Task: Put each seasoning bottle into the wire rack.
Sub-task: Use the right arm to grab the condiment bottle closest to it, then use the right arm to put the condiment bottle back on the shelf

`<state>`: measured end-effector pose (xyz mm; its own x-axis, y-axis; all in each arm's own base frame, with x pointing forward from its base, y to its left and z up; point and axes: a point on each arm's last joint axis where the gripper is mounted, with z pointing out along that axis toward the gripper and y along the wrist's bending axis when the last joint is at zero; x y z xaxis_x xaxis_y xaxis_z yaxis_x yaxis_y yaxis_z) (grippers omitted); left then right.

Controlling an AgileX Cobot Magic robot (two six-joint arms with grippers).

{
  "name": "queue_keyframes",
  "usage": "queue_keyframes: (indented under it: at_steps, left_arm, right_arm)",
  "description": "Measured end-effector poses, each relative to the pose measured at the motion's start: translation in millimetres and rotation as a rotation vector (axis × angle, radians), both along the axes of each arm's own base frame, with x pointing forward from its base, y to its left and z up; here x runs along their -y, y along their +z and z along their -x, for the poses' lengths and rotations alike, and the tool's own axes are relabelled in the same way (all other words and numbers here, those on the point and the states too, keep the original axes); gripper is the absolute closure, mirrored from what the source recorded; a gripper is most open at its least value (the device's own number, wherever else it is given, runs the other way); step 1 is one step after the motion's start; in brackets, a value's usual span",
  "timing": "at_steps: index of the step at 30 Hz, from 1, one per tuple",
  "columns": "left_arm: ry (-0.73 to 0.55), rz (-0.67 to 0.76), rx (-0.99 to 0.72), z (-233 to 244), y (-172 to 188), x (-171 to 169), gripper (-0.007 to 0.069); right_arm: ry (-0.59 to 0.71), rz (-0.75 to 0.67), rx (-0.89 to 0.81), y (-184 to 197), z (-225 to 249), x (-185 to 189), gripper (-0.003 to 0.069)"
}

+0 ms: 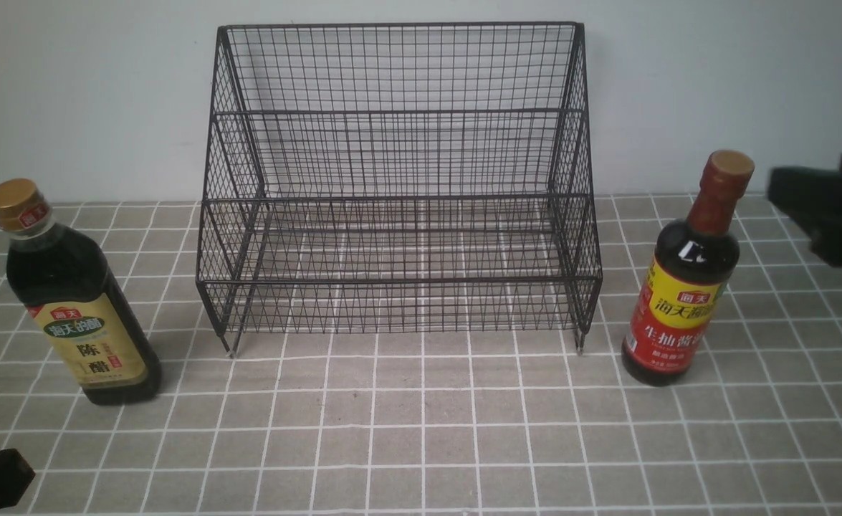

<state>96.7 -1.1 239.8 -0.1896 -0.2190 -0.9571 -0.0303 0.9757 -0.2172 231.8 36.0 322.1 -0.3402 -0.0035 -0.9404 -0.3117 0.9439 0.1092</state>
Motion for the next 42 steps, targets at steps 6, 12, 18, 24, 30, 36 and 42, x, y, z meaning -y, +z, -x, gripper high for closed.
queue_keyframes:
  at_steps: [6,12,18,24,30,36,42]
  left_arm:
    - [0.000,0.000,0.000,0,0,0,0.0618]
    - [0.000,0.000,0.000,0,0,0,0.0618]
    - [0.000,0.000,0.000,0,0,0,0.0618]
    - [0.000,0.000,0.000,0,0,0,0.0618]
    - [0.000,0.000,0.000,0,0,0,0.0618]
    - [0.000,0.000,0.000,0,0,0,0.0618]
    - [0.000,0.000,0.000,0,0,0,0.0618]
  right_arm:
    - [0.058,0.003,-0.047,-24,-31,-6,0.0057]
    - [0.054,0.005,-0.071,-39,-46,-6,0.0062]
    - [0.117,0.066,-0.090,-59,-58,-9,0.0339]
    - [0.176,0.131,-0.032,-50,-58,-12,0.0375]
    - [0.121,0.137,0.219,34,-52,-9,0.0376]
    - [0.193,0.001,0.375,99,-43,-17,0.0377]
    - [0.345,-0.074,0.411,125,-54,-41,0.0377]
